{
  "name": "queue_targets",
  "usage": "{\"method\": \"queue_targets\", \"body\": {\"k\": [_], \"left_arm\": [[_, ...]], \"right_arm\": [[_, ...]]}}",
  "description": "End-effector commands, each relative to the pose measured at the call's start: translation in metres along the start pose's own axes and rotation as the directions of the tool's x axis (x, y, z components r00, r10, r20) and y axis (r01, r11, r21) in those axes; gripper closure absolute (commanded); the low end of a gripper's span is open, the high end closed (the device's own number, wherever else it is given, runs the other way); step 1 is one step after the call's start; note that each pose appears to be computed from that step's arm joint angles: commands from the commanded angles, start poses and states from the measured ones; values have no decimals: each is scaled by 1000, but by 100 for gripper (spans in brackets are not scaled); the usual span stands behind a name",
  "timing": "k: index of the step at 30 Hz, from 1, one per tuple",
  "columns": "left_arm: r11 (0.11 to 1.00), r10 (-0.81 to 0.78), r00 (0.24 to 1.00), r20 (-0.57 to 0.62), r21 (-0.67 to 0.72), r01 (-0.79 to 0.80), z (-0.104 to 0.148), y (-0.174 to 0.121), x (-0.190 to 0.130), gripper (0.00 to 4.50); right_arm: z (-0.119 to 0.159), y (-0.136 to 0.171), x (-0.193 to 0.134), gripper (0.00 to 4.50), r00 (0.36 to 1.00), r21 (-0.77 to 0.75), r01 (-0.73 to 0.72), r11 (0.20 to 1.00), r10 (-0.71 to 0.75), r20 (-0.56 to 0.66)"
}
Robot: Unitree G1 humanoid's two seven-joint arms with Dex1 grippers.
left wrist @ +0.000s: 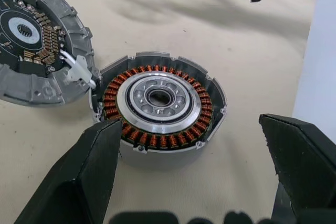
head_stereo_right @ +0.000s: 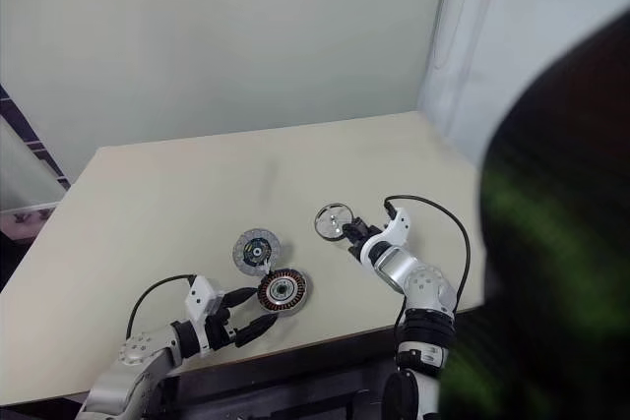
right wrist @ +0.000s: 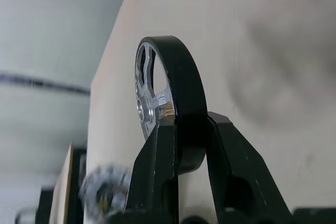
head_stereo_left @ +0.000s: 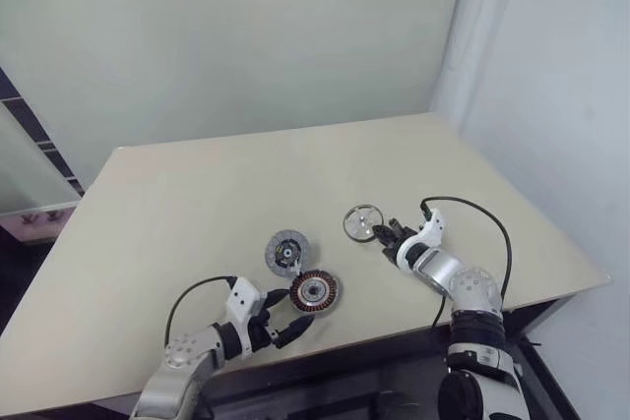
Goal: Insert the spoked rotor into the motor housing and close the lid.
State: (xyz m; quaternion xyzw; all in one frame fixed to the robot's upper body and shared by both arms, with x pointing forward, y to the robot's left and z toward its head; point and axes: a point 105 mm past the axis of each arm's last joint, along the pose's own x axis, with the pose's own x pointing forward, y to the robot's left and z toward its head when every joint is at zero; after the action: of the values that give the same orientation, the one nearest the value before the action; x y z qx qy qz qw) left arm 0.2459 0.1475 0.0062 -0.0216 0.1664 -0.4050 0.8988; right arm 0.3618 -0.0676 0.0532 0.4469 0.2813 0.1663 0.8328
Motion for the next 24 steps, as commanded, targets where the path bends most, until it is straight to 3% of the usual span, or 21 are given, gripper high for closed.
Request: {"method": "queue_targets", "body": {"k": [1,12,24], "left_arm": [[999,3,1000,15,32,-3,9,5,-7,0],[998,54,998,-13,45,-53,9,22,-33,0],[997,74,997,19,22,-74,14,23,-39,0]], "right_arm": [[-16,31,-7,412,993,-64,-94,994,89,-74],[-78,48,-14,412,950,-102,-164,981,129,-283],[-103,48,-23,412,914,-110,-186,976,130,-385]]}}
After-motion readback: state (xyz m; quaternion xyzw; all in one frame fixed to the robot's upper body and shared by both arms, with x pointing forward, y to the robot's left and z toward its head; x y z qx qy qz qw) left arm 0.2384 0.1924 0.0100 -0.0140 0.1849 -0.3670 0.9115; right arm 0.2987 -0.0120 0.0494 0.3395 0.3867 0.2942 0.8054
